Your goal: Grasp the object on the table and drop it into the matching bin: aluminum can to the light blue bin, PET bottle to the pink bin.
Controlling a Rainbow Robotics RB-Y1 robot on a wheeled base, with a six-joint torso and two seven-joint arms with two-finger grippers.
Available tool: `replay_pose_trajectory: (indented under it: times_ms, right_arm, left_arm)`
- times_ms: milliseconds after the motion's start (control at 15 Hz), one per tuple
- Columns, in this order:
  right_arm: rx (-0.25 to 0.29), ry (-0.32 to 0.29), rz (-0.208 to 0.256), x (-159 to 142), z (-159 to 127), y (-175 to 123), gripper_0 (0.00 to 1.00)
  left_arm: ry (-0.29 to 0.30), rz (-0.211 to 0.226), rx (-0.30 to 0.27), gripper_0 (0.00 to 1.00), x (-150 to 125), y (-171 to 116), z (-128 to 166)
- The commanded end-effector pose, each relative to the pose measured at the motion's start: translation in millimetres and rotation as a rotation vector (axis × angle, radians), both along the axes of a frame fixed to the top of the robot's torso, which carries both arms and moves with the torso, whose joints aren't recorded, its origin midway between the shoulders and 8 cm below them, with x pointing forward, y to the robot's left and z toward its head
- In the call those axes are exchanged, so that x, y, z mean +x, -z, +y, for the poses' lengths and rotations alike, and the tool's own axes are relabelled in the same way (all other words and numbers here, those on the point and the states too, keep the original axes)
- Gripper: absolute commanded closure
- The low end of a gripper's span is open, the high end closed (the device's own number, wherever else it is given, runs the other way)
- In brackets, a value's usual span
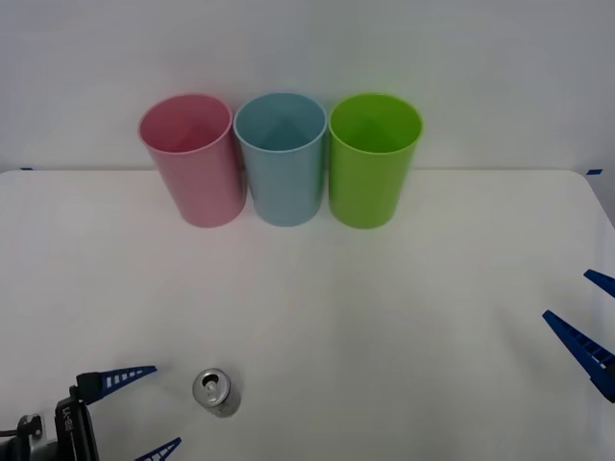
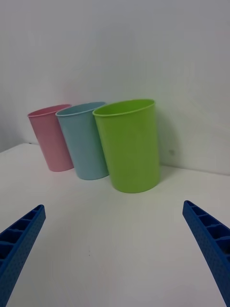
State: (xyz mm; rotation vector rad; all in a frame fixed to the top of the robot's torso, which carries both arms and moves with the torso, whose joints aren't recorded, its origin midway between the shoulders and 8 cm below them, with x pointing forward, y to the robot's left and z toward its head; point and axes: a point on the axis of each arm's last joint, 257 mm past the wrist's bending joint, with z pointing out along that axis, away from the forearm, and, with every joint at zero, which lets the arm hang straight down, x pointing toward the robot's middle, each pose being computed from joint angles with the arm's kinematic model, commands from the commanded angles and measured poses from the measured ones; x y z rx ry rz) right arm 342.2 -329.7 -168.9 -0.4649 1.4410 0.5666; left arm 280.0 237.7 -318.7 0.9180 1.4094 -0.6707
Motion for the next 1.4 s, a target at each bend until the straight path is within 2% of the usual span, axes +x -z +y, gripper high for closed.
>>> replay_pose_trajectory:
  times_ms: [67,400,733,1000,1400]
  right_arm:
    - [0.000,0.000,0.000,0.0,0.0,0.0,0.00]
    - [0.000,0.000,0.000,0.0,0.0,0.0,0.00]
    - [0.000,0.000,0.000,0.0,0.0,0.0,0.00]
    - [0.000,0.000,0.000,0.0,0.0,0.0,0.00]
    - [0.000,0.000,0.000,0.0,0.0,0.0,0.00]
  left_arm:
    - [0.009,-0.004,0.010,0.00,3.4,4.0,-8.2]
    - [0.003,-0.004,0.024,0.00,9.8,12.8,-20.7]
    - [-0.006,-0.010,0.014,0.00,19.0,17.7,-39.7]
    - [0.009,-0.011,0.035,0.00,26.9,22.7,-48.6]
    - [0.025,-0.012,0.032,0.00,36.8,29.5,-57.5]
